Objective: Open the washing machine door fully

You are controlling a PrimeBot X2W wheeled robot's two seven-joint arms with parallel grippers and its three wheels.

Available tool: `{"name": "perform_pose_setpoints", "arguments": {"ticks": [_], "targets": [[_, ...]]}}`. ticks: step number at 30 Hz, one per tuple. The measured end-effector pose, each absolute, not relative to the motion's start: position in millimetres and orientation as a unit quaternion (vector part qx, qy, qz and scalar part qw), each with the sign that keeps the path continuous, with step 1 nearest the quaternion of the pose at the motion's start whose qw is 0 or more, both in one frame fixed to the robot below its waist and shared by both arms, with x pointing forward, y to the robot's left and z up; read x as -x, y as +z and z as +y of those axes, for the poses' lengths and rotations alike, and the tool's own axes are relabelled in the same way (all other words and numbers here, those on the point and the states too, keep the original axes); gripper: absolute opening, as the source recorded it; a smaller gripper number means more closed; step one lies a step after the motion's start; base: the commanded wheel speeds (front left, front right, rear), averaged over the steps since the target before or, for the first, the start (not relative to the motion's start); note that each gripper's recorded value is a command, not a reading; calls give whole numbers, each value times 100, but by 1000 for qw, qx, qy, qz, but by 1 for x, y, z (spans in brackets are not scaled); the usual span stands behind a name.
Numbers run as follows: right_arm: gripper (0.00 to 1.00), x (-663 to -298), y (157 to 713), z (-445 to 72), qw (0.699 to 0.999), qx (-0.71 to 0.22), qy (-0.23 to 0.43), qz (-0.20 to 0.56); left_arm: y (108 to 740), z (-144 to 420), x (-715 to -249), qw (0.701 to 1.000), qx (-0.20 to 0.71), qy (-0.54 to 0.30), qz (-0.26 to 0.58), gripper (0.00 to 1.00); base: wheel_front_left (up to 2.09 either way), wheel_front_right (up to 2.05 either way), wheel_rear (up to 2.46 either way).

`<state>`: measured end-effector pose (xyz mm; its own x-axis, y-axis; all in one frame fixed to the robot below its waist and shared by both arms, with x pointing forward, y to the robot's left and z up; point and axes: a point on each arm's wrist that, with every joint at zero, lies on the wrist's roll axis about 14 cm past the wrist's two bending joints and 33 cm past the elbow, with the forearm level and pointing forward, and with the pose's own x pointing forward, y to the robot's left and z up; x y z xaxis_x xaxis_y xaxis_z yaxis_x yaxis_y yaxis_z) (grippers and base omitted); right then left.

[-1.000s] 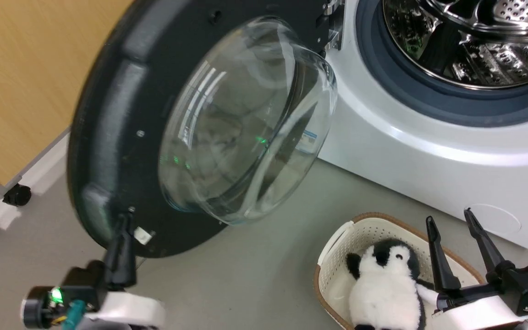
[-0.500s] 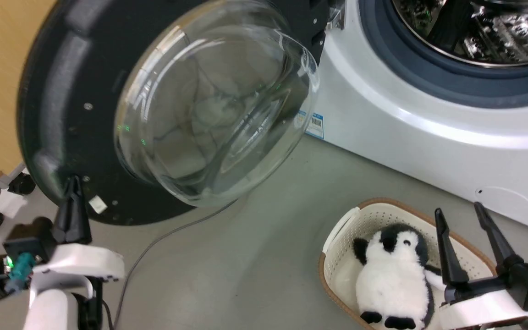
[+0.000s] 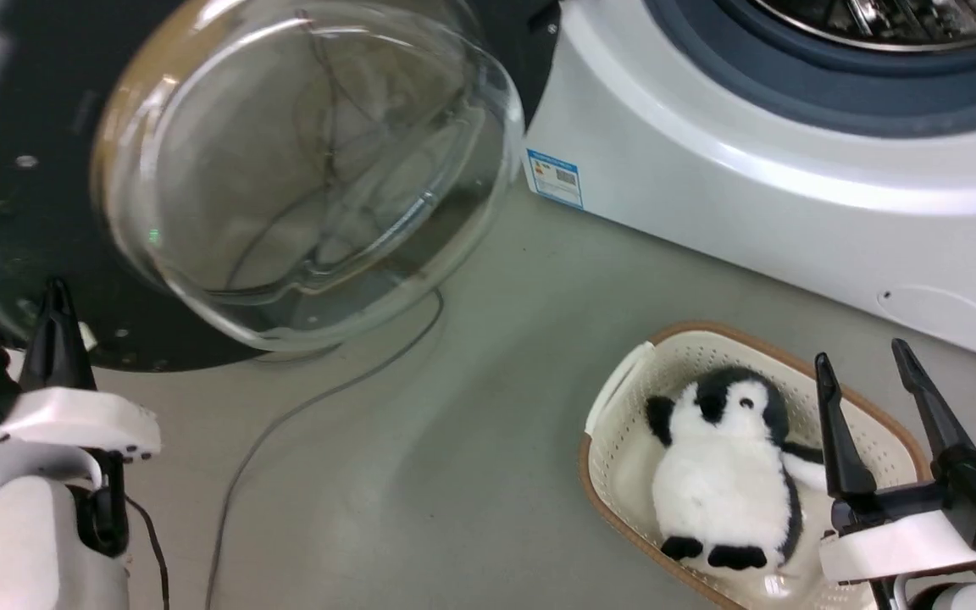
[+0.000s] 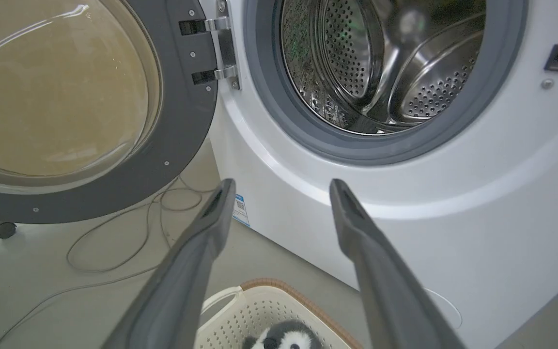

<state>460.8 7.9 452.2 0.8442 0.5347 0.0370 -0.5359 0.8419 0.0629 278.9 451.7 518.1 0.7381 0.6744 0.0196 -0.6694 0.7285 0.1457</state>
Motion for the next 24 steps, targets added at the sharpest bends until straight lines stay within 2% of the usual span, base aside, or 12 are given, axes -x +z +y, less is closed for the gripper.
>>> {"name": "perform_pose_setpoints", "arguments": {"ticks": [17,24], "targets": [[100,-469,429,-13,967,-29,252,13,512,486,-302,913,-63,402,28,0,0,0,0],[100,-471,438,-17,969,-26,246,2,513,484,-304,912,-56,405,20,0,0,0,0]]}}
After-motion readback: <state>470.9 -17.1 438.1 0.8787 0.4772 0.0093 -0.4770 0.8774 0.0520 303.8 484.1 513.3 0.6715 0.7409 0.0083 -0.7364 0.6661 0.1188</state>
